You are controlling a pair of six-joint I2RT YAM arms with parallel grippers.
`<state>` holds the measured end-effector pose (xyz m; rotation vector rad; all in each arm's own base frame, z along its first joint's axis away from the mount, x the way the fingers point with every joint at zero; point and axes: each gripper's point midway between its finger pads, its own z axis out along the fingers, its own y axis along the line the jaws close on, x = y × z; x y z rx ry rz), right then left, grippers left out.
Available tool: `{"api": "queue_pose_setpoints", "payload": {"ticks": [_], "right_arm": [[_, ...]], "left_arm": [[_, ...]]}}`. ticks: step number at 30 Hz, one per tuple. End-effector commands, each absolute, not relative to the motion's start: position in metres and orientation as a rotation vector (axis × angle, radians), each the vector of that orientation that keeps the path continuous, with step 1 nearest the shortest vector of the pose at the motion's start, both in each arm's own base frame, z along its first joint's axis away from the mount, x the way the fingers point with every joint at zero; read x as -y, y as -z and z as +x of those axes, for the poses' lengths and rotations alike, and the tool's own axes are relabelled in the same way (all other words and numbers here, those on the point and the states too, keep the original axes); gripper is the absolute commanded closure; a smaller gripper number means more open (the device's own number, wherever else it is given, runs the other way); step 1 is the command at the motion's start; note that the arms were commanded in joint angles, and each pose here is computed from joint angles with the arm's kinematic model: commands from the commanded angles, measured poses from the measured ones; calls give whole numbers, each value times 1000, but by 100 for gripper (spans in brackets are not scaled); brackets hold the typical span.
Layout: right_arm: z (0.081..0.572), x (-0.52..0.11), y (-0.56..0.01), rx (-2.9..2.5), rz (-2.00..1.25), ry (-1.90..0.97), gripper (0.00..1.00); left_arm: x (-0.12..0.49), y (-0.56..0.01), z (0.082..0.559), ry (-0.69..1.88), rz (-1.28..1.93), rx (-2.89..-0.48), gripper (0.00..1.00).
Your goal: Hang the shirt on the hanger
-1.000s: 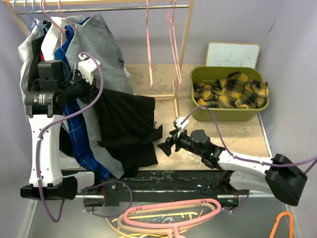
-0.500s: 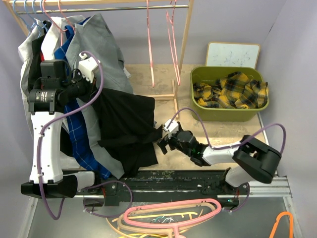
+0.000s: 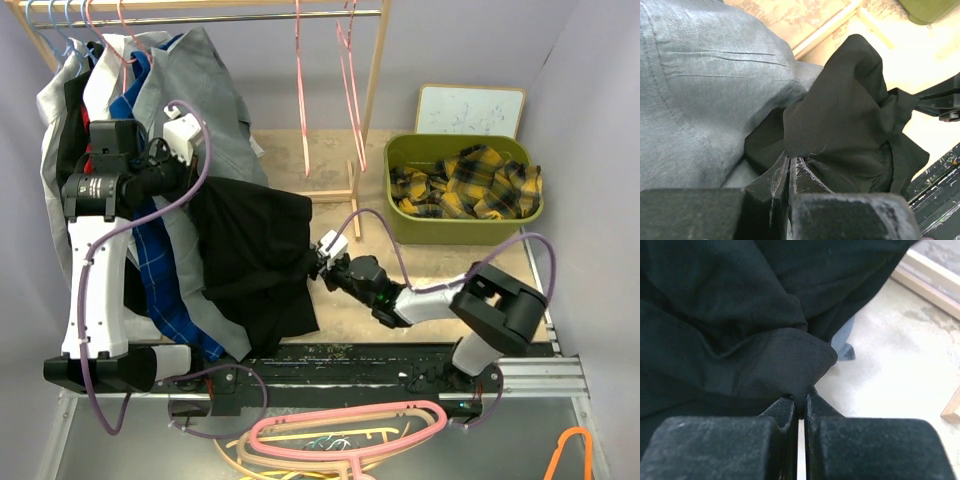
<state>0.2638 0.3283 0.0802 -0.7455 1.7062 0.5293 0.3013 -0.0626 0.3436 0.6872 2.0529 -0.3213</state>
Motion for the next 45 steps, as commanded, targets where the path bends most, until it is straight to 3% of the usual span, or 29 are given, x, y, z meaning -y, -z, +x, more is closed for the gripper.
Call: {"api": "queue_pose_setpoints", "payload": {"ticks": [1, 5, 8, 17, 24, 26, 27, 28, 29, 34, 39, 45], "right_arm": [[254, -348, -187, -1473, -671, -726, 100], [218, -339, -248, -1455, -686, -897, 100], [211, -319, -257, -1534, -574, -936, 100], [222, -278, -135, -1930, -177, -893, 100], [234, -239, -87, -2066, 65, -662, 100], [237, -235, -83, -2072, 95, -629, 100], [238, -235, -82, -2072, 99, -623, 100], [240, -236, -81, -2074, 101, -617, 100], [242, -239, -80, -2080, 99, -612, 100], [247, -247, -68, -2116, 91, -590, 100], [249, -253, -61, -2119, 109, -608, 100], [250, -248, -54, -2125, 162, -597, 100]], "left_arm": [[63, -334, 306, 328, 696, -2075, 100], [54, -297, 305, 295, 713, -2202, 100], [43, -259, 311, 220, 689, -2328, 100], [65, -202, 329, 121, 724, -2486, 100], [57, -190, 341, -33, 738, -2536, 99], [55, -206, 341, -64, 740, -2518, 80], [55, -219, 339, -69, 744, -2498, 55], [56, -234, 336, -65, 756, -2465, 10], [58, -251, 330, -50, 778, -2424, 0], [80, -311, 274, 74, 1007, -2187, 1], [86, -275, 239, -49, 1256, -2256, 1], [150, -276, 203, 181, 1603, -2040, 1]]}}
